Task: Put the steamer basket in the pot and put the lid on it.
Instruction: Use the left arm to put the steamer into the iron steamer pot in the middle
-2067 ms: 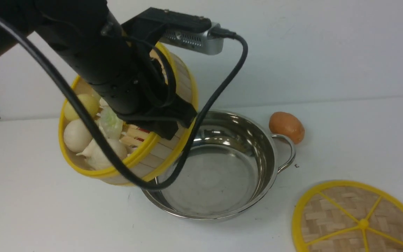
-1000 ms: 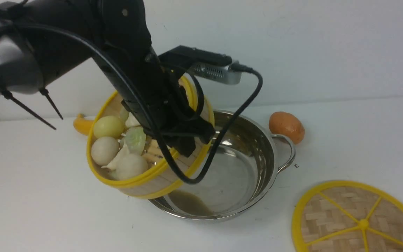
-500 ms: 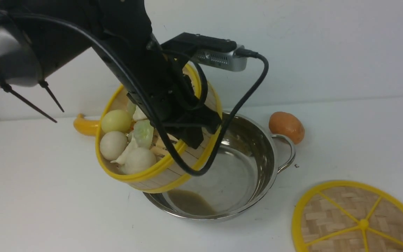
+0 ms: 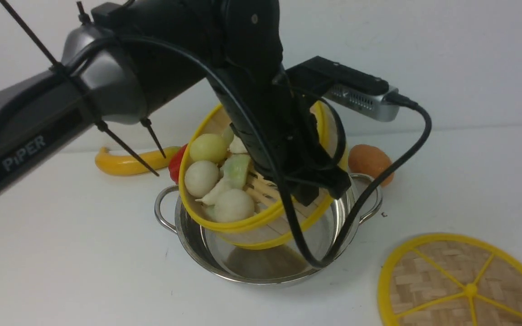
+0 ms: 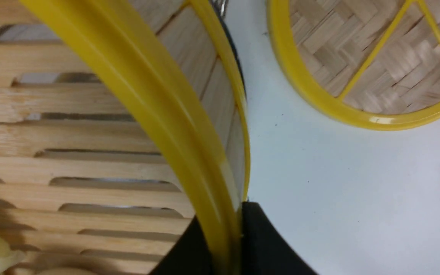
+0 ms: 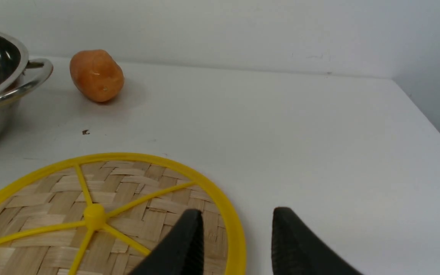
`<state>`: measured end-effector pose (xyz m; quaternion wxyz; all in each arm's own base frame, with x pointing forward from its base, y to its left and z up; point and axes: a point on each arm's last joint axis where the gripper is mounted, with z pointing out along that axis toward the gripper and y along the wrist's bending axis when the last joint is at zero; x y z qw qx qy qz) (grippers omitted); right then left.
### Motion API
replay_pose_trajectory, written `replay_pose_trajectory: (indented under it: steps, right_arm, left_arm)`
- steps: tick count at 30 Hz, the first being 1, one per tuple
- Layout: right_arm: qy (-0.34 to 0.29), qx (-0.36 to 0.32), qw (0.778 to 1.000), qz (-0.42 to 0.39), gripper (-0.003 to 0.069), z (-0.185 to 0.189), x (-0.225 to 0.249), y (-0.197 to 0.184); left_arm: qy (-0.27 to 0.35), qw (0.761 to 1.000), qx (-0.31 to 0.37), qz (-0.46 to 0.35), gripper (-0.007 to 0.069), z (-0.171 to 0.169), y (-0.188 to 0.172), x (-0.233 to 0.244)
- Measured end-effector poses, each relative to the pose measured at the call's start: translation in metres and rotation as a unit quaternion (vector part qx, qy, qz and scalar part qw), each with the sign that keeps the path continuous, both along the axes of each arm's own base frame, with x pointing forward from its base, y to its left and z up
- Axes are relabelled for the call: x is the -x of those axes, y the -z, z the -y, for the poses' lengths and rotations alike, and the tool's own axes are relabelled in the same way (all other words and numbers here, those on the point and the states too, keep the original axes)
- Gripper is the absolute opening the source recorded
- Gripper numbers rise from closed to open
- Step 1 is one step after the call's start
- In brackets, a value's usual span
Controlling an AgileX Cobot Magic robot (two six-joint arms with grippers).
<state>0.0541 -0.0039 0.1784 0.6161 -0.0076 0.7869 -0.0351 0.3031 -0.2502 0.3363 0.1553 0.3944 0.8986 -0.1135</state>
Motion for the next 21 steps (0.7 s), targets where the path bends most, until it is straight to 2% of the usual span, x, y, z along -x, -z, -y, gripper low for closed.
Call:
replay_pose_trajectory:
  steps: [21]
  right_arm:
    - [0.000,0.000,1.000,0.000,0.0241,0.000,0.000,0.000]
  left_arm:
    - [-0.007,0.998,-0.053,-0.022,0.0048,0.007,0.040,-0.019]
